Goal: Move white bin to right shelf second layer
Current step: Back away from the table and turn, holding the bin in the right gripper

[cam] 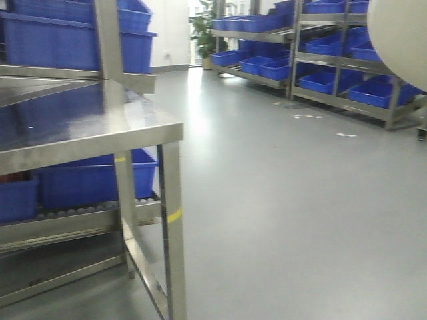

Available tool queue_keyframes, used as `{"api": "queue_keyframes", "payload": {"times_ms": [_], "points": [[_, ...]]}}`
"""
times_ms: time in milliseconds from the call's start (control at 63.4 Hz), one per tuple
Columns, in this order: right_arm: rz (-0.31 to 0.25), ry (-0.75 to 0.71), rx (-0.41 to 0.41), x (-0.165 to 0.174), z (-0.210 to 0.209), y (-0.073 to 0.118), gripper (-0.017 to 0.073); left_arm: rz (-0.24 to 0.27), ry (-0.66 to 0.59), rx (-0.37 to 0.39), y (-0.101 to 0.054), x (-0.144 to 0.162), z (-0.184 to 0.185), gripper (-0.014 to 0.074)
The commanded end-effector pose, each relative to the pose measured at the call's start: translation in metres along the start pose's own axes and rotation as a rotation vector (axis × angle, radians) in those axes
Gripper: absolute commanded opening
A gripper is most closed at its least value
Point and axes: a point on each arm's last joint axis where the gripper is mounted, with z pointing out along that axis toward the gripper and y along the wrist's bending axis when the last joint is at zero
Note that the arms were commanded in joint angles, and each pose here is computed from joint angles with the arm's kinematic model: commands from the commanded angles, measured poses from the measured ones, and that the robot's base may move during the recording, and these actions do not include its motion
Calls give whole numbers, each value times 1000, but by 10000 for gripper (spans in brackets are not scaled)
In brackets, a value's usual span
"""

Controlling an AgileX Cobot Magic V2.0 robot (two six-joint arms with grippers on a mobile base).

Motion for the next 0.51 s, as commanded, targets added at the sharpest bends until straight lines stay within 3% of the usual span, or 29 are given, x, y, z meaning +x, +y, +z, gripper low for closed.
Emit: {"api": "queue_keyframes", "payload": {"times_ms": [0,489], "points": [[5,-118,-25,-16,-5,3,50,-7,-76,8,0,0,1,85],[5,-118,-25,-16,-5,3,50,-7,-76,8,0,0,1,85]]}}
